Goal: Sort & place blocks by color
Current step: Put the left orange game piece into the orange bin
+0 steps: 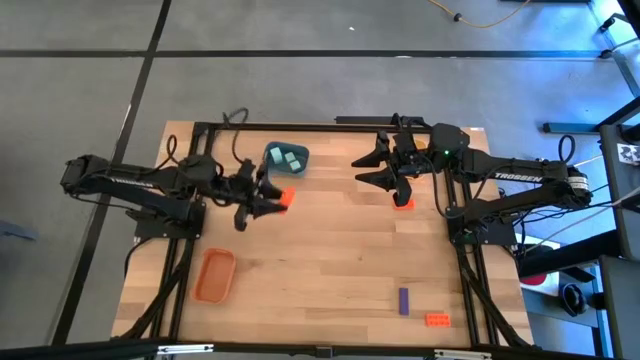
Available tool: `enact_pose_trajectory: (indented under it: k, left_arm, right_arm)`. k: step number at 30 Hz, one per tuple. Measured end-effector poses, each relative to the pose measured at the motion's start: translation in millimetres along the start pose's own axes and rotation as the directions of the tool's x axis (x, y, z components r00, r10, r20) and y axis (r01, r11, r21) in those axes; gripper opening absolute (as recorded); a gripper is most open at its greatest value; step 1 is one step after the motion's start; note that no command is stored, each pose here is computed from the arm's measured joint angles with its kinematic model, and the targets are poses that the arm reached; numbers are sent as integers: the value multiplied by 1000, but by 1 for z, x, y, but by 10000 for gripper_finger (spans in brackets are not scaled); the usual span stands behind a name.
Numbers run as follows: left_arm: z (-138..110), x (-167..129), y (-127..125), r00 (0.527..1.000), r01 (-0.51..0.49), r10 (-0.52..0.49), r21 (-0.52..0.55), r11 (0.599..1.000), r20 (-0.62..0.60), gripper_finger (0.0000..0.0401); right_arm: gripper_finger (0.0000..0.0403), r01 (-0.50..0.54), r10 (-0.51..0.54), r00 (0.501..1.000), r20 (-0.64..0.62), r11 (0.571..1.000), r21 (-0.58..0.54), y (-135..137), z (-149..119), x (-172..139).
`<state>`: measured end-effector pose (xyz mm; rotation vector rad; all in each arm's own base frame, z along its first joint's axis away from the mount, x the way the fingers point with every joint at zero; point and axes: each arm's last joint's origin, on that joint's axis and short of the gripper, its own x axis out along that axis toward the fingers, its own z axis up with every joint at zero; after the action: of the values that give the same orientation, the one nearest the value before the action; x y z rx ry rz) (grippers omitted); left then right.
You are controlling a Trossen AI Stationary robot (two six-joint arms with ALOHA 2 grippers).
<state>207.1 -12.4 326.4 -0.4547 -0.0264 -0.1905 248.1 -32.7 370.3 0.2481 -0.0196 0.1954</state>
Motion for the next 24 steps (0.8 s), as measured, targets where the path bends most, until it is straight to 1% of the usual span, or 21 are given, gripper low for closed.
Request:
enact_pose_trajectory:
  k: [4, 6, 9, 12, 14, 15, 17, 19, 21, 24]
  left_arm:
    - [-18, 1, -13, 988, 36, -55, -136, 990, -142, 134]
    - [-25, 0, -21, 977, 49, -84, -182, 982, -194, 134]
    - [-33, -1, -32, 966, 60, -114, -225, 973, -233, 134]
    - [-42, -3, -42, 947, 45, -131, -285, 957, -292, 134]
    - [-48, -6, -48, 921, 9, -137, -333, 943, -366, 134]
    - [-50, -8, -52, 899, -19, -134, -343, 939, -417, 134]
    - [-54, -15, -61, 837, -81, -120, -338, 938, -535, 134]
    - [-61, -21, -68, 748, -158, -88, -305, 939, -658, 134]
    - [-71, -28, -75, 643, -230, -56, -262, 937, -764, 134]
    - [-87, -37, -86, 517, -291, -43, -223, 930, -855, 134]
  right_arm:
    - [174, 0, 0, 1000, -1, 1000, 25, 0, 0, 0]
    - [174, 0, 0, 1000, -1, 1000, 26, 0, 0, 0]
    - [174, -1, 1, 1000, 0, 1000, 23, 0, 0, 0]
    - [174, 1, -1, 1000, 0, 1000, 22, 0, 0, 0]
    - [174, 1, -1, 1000, 0, 1000, 22, 0, 0, 0]
    - [174, 0, 0, 1000, 0, 1000, 22, 0, 0, 0]
    - [174, -4, 4, 1000, -1, 1000, 21, 0, 0, 0]
    - [174, -4, 4, 1000, -2, 1000, 20, 0, 0, 0]
    - [174, -4, 4, 1000, -2, 1000, 19, 0, 0, 0]
    - [174, -2, 2, 1000, -9, 1000, 22, 0, -1, 0]
